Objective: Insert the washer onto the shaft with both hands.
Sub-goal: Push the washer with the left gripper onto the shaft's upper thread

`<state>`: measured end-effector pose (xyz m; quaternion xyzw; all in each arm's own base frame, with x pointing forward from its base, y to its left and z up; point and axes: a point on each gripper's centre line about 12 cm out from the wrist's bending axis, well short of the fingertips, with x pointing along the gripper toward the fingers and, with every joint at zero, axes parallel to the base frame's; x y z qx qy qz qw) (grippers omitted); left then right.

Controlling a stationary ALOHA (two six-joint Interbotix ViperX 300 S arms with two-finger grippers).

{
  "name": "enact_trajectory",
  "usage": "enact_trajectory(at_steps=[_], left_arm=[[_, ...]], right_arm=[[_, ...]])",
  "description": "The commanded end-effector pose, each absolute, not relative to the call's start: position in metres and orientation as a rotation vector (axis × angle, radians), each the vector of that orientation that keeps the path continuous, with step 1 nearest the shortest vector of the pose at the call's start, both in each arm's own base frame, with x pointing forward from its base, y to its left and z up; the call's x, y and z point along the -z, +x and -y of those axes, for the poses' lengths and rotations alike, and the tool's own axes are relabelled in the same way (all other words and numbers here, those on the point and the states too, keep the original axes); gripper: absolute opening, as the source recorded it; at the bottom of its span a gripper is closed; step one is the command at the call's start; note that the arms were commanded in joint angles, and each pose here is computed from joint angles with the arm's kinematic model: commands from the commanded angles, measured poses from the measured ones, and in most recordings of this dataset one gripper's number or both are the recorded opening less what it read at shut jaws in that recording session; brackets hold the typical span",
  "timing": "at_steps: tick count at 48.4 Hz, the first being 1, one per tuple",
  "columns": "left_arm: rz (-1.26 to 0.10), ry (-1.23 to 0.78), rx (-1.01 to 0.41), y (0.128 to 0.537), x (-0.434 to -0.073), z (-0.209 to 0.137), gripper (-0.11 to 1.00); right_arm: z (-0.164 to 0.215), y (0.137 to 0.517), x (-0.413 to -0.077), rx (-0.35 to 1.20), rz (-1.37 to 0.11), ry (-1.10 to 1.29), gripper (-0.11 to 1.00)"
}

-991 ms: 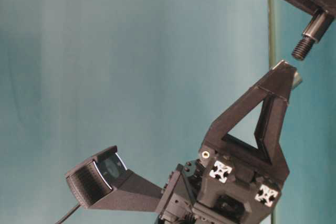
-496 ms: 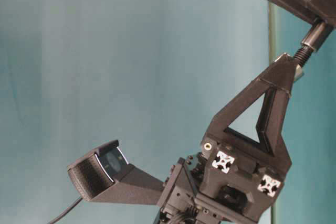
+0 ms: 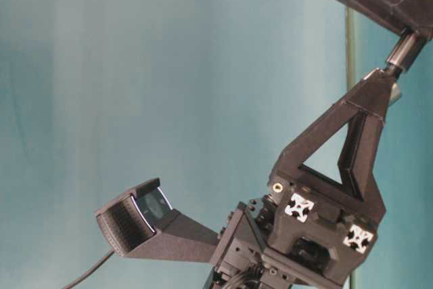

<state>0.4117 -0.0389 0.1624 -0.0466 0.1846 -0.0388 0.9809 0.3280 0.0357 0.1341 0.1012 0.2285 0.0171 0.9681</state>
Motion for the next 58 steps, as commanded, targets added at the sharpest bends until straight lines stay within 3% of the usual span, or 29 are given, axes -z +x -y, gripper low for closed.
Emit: enact_trajectory(at_steps=[1,37,58], left_arm=[[-0.344,-0.092,0.085,0.416,-0.171,0.041,0.35],[-0.335,-0.092,0.087,0.427,-0.171,0.042,0.35],[-0.410,-0.087,0.082,0.425,-0.162,0.043,0.35]], right_arm=[[-0.035,0.334,-0.144,-0.035,-0.413,0.214,0.00],[-0.030,0.344,-0.150,-0.023,-0.376,0.214,0.00],[-0.030,0.344,-0.151,-0.022,-0.374,0.214,0.00]])
